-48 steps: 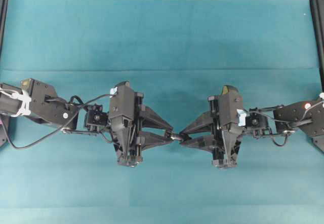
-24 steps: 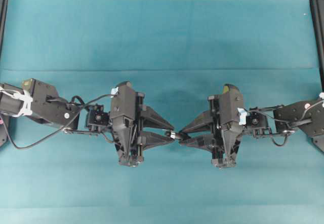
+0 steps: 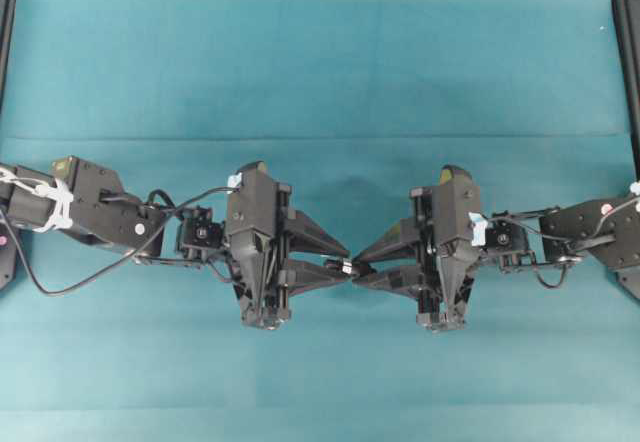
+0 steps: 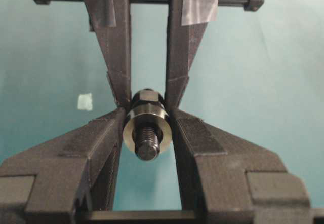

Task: Insert the washer onto the shaft with both hands.
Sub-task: 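Push the washer with the left gripper down over the shaft threads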

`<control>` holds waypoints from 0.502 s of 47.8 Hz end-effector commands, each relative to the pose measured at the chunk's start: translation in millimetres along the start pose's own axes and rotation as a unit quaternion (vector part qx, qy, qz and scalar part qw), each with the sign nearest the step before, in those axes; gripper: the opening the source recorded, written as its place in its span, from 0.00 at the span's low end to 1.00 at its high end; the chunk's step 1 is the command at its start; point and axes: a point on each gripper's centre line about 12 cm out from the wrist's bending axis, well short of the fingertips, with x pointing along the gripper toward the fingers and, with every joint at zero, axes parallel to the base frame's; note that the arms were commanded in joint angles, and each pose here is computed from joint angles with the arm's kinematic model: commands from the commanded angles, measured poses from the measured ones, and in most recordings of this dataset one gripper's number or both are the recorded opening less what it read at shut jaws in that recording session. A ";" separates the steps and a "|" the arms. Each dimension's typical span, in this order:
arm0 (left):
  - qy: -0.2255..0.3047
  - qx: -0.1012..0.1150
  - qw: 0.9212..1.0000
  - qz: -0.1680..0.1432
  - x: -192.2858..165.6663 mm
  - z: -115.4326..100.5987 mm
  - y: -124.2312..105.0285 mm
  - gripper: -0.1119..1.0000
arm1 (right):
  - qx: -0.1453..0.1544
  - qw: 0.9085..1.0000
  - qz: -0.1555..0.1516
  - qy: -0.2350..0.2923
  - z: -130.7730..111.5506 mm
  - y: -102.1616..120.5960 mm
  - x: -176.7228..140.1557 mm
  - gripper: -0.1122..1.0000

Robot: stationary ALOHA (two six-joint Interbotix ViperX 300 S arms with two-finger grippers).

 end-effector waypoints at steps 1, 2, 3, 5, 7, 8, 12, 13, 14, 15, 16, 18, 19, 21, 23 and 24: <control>-0.005 0.001 1.000 -0.002 3.3 4.9 -1.5 0.43 | 0.007 1.000 0.000 -0.016 8.1 0.3 1.7 0.10; -0.005 0.000 1.000 -0.001 4.0 5.3 -1.5 0.43 | 0.007 1.000 0.000 -0.016 8.0 0.3 1.2 0.10; -0.006 0.001 1.000 -0.002 4.7 5.9 -1.7 0.43 | 0.007 1.000 0.001 -0.017 8.7 0.5 1.4 0.10; -0.006 0.001 1.000 -0.002 6.4 6.2 -1.7 0.43 | 0.007 1.000 0.001 -0.016 8.2 0.4 1.6 0.10; -0.006 0.001 1.000 -0.001 8.0 6.5 -1.7 0.43 | 0.007 1.000 0.001 -0.018 8.9 0.5 1.4 0.10; -0.006 0.003 1.000 -0.002 8.9 6.4 -1.8 0.43 | 0.007 1.000 0.000 -0.017 8.5 -0.1 1.7 0.10; -0.011 0.006 1.000 -0.003 13.4 10.2 -2.4 0.43 | 0.007 1.000 0.001 -0.016 8.2 0.4 1.6 0.10; -0.012 0.006 1.000 -0.003 14.1 10.7 -2.5 0.43 | 0.006 1.000 0.001 -0.016 8.2 0.5 1.6 0.10; -0.012 0.007 1.000 -0.003 14.7 11.1 -2.6 0.43 | 0.007 1.000 0.001 -0.016 8.2 0.4 1.6 0.10; -0.012 0.007 1.000 -0.003 15.2 11.8 -2.7 0.43 | 0.007 1.000 0.001 -0.016 8.2 0.4 1.6 0.10; -0.011 0.007 1.000 -0.002 15.7 11.5 -2.5 0.43 | 0.006 1.000 0.000 -0.016 8.3 0.0 1.7 0.10; -0.008 0.007 1.000 -0.002 16.6 11.5 -2.5 0.43 | 0.007 1.000 0.000 -0.016 7.7 0.2 1.4 0.10; -0.004 0.007 1.000 -0.001 16.6 10.8 -2.5 0.43 | 0.007 1.000 0.001 -0.016 8.2 0.4 1.6 0.10; 0.002 0.008 1.000 0.000 17.1 9.3 -2.2 0.43 | 0.007 1.000 0.001 -0.016 8.2 0.4 1.6 0.10; 0.008 0.007 1.000 0.001 16.9 7.5 -1.8 0.43 | 0.007 1.000 0.001 -0.016 8.2 0.4 1.6 0.10; 0.011 0.007 1.000 0.002 16.6 6.4 -1.5 0.43 | 0.007 1.000 0.000 -0.016 8.2 -0.2 1.7 0.10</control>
